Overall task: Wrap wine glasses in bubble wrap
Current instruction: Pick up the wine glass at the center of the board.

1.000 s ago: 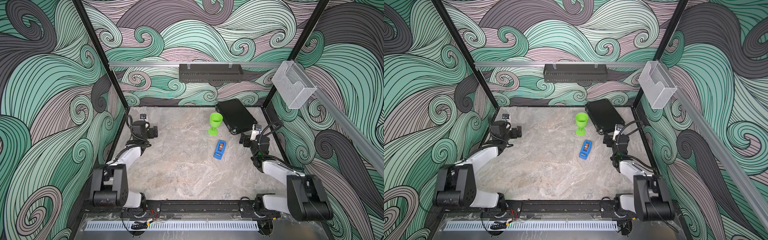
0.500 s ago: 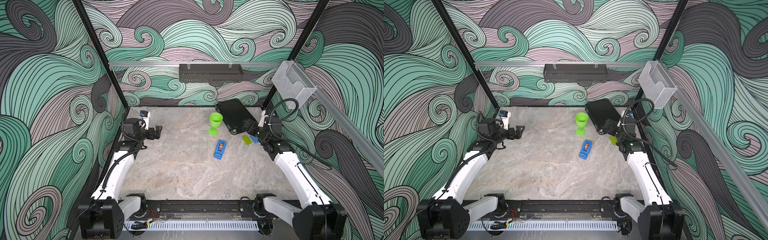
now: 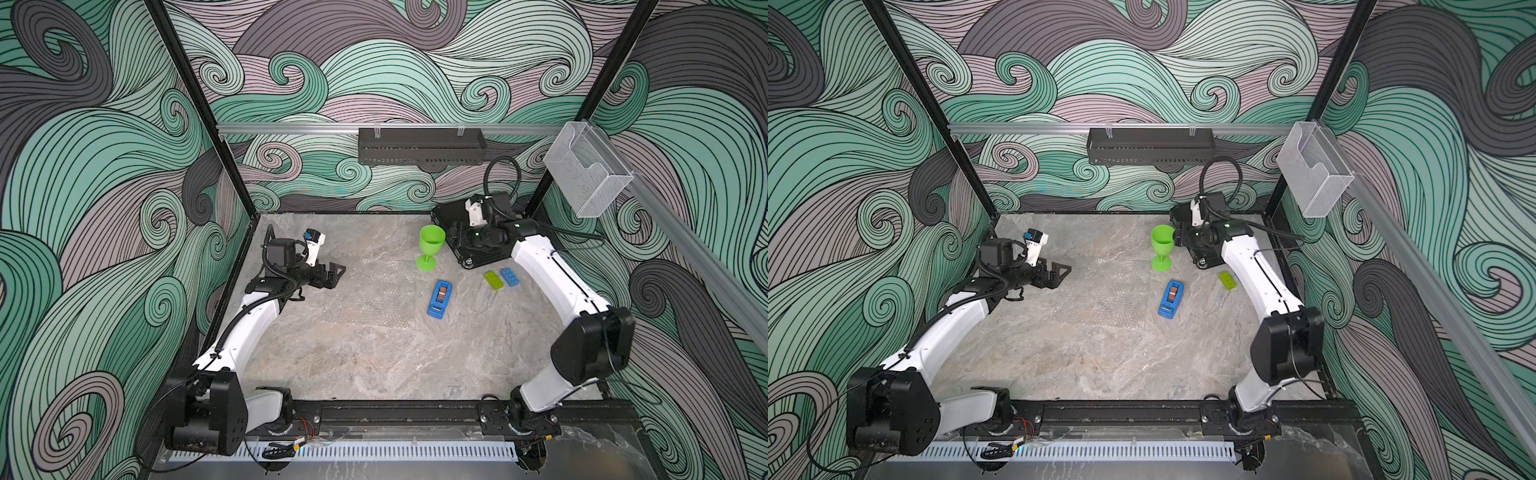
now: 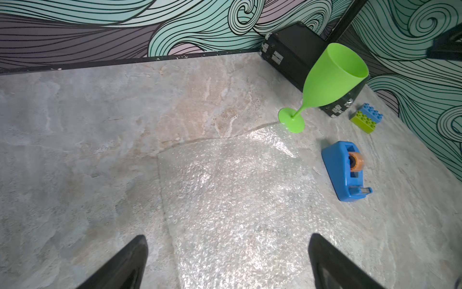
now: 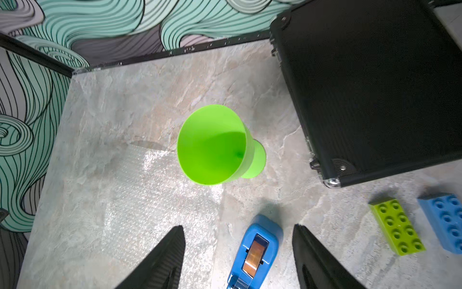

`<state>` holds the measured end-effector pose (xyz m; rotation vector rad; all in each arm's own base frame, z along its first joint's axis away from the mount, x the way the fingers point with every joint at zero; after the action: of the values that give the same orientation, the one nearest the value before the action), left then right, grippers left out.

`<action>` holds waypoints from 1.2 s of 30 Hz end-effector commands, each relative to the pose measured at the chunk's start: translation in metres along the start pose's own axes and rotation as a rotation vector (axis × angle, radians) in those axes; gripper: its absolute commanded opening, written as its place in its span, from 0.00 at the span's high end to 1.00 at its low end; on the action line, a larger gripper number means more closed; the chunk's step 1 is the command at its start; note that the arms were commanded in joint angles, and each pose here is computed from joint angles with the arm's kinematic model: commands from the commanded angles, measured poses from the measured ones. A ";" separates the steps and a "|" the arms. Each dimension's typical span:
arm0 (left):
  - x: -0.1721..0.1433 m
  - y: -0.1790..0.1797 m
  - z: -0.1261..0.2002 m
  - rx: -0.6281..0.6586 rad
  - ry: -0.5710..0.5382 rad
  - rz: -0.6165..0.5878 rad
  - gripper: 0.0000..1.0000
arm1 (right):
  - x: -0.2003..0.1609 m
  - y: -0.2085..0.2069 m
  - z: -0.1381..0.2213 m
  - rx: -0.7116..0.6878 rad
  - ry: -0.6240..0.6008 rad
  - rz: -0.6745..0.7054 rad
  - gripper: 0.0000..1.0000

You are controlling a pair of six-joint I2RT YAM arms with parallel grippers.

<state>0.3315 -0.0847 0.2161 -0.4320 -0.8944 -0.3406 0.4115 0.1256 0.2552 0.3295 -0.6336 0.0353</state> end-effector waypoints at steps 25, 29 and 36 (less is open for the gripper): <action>0.007 -0.027 0.004 -0.134 0.009 -0.079 0.04 | 0.014 -0.011 -0.042 -0.165 0.214 0.012 1.00; 0.017 -0.035 0.010 -0.162 -0.002 -0.097 0.05 | 0.020 -0.003 -0.009 -0.152 0.173 0.023 1.00; 0.038 -0.068 0.025 -0.309 -0.017 -0.137 0.13 | 0.001 0.023 0.048 -0.008 0.194 0.035 1.00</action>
<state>0.3197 -0.1207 0.2489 -0.5778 -0.8763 -0.5230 0.4126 0.1263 0.2775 0.2275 -0.4694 0.0520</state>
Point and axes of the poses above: each gripper's point midway between its finger pads, its own z axis back along the fingers, its own y axis along the line the jaws close on, x = y × z, the point moved 4 cm from there along z, back along the fingers
